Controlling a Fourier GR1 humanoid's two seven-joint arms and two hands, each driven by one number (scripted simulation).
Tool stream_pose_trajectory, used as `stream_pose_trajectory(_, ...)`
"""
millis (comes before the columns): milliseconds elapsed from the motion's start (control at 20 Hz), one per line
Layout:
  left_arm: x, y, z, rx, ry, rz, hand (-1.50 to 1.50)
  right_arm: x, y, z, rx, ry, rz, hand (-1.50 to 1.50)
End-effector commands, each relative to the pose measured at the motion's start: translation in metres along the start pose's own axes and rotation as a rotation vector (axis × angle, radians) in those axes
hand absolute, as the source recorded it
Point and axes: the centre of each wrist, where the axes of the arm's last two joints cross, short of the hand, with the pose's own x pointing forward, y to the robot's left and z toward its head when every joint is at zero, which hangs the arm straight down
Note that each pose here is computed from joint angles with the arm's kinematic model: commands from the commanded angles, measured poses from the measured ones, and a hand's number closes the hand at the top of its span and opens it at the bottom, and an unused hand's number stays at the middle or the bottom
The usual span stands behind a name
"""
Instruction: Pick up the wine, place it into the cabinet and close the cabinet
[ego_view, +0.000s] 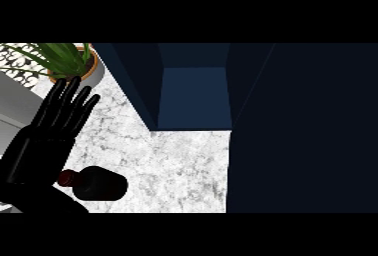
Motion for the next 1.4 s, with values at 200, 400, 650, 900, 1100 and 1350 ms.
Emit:
stream_pose_trajectory(200,0.037,-0.012,-0.032,-0.034,0.084,0.149,-1.5,0.038,0.002,0.019,0.04,0.05,-0.049,-1.5)
stream_pose_trajectory(400,0.023,-0.005,-0.002,-0.028,0.092,0.141,-1.5,0.03,0.005,0.001,0.042,0.048,-0.047,-1.5)
stream_pose_trajectory(650,0.025,-0.011,-0.02,-0.023,0.068,0.124,-1.5,0.048,-0.008,0.008,0.031,0.045,-0.046,-1.5)
stream_pose_trajectory(900,0.027,-0.015,0.01,-0.009,0.07,0.12,-1.5,0.058,-0.012,0.008,0.061,0.052,-0.06,-1.5)
stream_pose_trajectory(1100,0.032,-0.016,0.011,-0.009,0.069,0.109,-1.5,0.054,-0.004,0.008,0.059,0.052,-0.032,-1.5)
stream_pose_trajectory(1350,0.027,-0.023,0.026,0.021,0.105,0.099,-1.5,0.044,-0.008,0.01,0.042,0.053,-0.056,-1.5)
